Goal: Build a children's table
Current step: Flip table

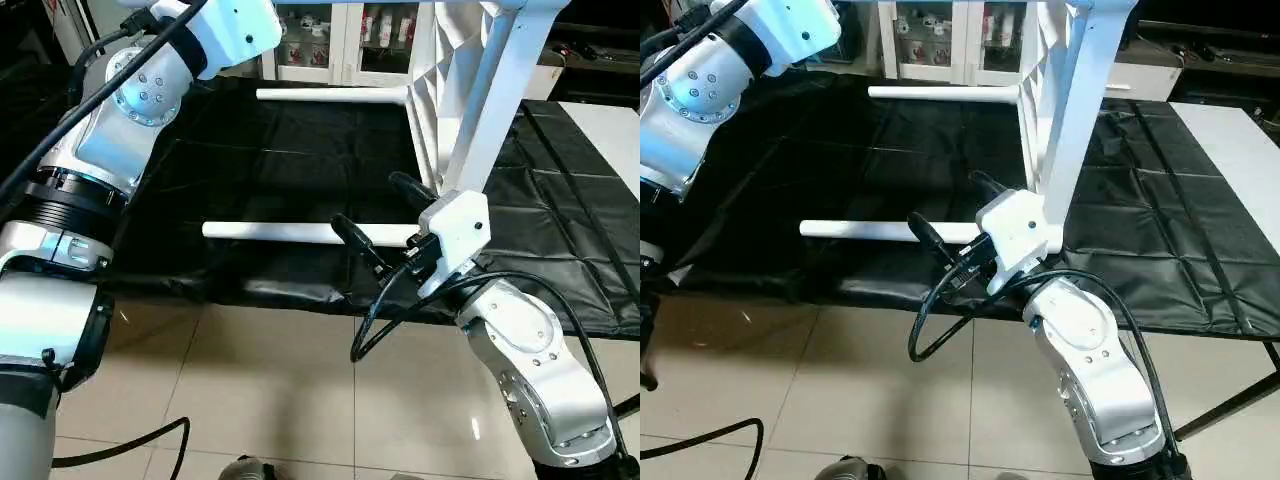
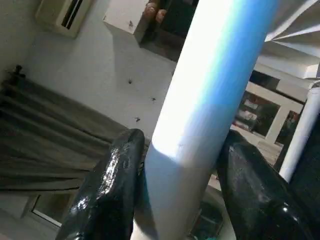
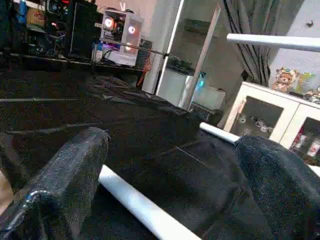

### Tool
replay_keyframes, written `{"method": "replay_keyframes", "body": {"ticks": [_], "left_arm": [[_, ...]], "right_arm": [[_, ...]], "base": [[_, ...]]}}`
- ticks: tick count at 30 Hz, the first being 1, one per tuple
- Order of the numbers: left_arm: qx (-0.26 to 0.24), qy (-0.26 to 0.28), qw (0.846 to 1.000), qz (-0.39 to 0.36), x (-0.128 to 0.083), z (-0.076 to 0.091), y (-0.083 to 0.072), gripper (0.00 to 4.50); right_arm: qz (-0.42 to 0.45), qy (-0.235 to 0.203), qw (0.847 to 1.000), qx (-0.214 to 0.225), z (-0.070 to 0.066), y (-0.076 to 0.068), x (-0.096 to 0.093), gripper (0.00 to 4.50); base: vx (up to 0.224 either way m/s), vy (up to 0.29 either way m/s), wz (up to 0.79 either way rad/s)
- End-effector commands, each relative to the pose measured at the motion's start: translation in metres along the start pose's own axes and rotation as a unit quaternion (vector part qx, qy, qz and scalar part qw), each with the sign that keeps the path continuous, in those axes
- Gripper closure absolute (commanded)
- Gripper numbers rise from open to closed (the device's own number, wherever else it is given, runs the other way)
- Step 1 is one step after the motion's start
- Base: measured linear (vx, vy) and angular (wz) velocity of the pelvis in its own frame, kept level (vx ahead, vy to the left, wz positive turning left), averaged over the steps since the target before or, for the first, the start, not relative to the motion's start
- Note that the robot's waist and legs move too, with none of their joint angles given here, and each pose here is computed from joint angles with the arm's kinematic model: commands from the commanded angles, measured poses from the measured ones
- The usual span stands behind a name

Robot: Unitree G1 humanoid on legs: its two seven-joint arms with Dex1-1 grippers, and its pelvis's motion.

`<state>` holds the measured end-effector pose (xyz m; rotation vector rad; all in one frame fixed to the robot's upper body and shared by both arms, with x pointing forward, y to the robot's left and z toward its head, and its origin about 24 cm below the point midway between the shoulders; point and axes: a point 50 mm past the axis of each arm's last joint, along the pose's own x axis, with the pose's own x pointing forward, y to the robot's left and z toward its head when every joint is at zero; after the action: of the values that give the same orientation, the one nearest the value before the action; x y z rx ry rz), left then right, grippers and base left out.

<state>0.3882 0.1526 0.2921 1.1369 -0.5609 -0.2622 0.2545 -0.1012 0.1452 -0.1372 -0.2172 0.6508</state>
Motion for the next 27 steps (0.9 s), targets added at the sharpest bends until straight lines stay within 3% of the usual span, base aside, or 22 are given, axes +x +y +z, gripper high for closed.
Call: {"method": "replay_keyframes", "body": {"ticks": [1, 5, 6, 13, 17, 23, 27], "left_arm": [[-0.044, -0.006, 0.998, 0.037, 0.001, 0.005, 0.013, 2.39], [-0.098, -0.005, 0.992, 0.075, 0.0, 0.006, 0.021, 2.39], [-0.131, -0.006, 0.986, 0.099, -0.002, 0.007, 0.025, 2.39], [-0.206, -0.008, 0.965, 0.161, -0.008, 0.011, 0.037, 2.39], [-0.282, -0.018, 0.939, 0.193, -0.011, 0.011, 0.04, 2.39], [-0.338, 0.004, 0.914, 0.224, -0.02, 0.008, 0.048, 2.39], [-0.337, 0.01, 0.916, 0.216, -0.022, 0.008, 0.045, 2.39]], "right_arm": [[-0.001, -0.001, 1.0, -0.003, 0.001, 0.0, -0.001, 0.0], [-0.001, 0.005, 1.0, 0.004, -0.001, 0.002, -0.001, 0.0], [-0.001, 0.008, 1.0, 0.01, -0.002, 0.003, -0.001, 0.0], [-0.014, 0.02, 0.999, 0.024, -0.008, 0.001, -0.002, 0.0], [-0.03, 0.027, 0.998, 0.043, -0.012, -0.003, -0.003, 0.0], [-0.042, 0.044, 0.993, 0.102, -0.023, -0.009, -0.009, 0.0], [-0.01, 0.066, 0.993, 0.092, -0.03, -0.003, -0.014, 0.0]], "base": [[0.0, 0.0, 0.0], [0.0, 0.0, 0.0], [0.0, 0.0, 0.0], [0.0, 0.0, 0.0], [0.0, 0.0, 0.0], [0.0, 0.0, 0.0], [0.0, 0.0, 0.0]]}}
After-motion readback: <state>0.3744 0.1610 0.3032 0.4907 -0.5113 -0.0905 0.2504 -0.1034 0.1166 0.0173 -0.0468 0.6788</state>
